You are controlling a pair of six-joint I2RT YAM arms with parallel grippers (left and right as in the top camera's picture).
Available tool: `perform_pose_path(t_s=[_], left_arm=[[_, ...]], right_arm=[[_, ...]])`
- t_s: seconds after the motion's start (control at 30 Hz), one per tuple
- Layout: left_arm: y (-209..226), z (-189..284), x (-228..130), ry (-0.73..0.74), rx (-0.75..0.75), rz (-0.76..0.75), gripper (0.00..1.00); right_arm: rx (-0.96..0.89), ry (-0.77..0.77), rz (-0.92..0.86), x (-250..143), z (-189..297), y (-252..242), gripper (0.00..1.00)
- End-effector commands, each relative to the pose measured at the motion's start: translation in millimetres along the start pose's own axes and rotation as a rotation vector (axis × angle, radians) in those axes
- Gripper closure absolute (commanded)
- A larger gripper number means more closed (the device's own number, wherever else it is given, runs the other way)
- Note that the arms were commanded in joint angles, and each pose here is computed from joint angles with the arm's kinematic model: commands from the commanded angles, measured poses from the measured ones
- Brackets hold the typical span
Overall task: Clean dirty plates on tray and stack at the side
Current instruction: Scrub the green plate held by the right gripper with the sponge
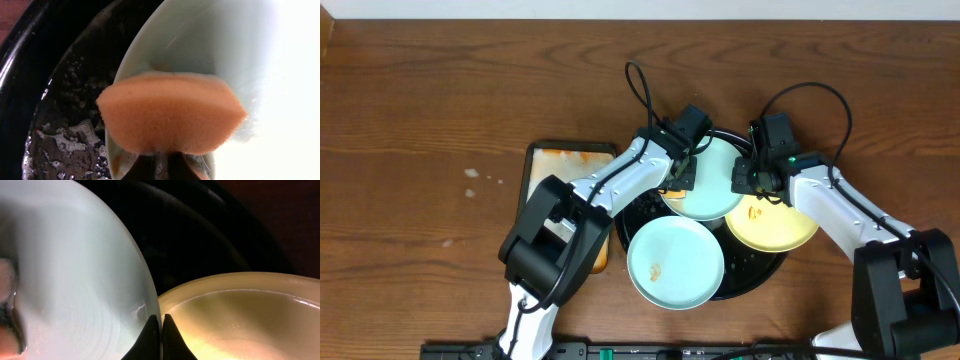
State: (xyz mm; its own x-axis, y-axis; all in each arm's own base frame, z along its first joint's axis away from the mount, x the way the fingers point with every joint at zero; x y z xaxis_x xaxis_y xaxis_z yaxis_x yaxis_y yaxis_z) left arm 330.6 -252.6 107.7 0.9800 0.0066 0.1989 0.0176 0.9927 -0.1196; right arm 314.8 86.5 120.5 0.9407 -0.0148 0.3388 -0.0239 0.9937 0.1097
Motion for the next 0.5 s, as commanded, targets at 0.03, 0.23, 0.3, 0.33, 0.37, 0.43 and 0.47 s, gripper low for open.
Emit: perform_pose_path(t_s=[0.03,0.23,0.3,0.33,0.37,0.43,0.47], left_arm=[[18,-9,1,-0.028,0.148,-0.001,0.92],[35,-5,5,-0.113,0.352,-0.018,0.92],[37,-3,6,-0.126,0.384,-0.022,0.92],[37,-1,6,-0.125,0.385,-0.023,0.92],[36,0,6,-0.125,0.383,-0.022,0.92],[35,7,8,-0.136,0.375,-0.018,0.92],[34,15,9,-0.153,0.363,-0.003,0.91]], right_arm=[[-0.074,0.007,-0.009,-5,0,-8,0.99],[-0.118,0.015,-0.007,-7,0,-11,0.99],[-0.119,0.017,-0.003,-7,0,-11,0.99],[-0.123,0.017,-0.004,-7,0,-12,0.99],[-0.128,0.016,-0.004,-7,0,-12,0.99],[-0.144,0.013,-0.003,-7,1,-13,0.99],[-0.159,0.014,-0.002,-8,2,-14,0.99]])
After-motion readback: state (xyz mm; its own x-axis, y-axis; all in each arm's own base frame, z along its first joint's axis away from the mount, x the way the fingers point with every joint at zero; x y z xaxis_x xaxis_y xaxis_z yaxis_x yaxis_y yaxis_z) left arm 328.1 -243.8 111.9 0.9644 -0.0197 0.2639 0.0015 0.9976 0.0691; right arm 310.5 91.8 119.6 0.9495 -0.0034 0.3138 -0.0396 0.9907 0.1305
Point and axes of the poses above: each gripper's point midway between its finger pads, its own z axis back along the fingers, its own y axis along the line the jaws close on, x = y × z, the point moved 10 cm from there along z, back along the fingers, and after that the axes turned 8 degrees about z, right-handed, at the moved point
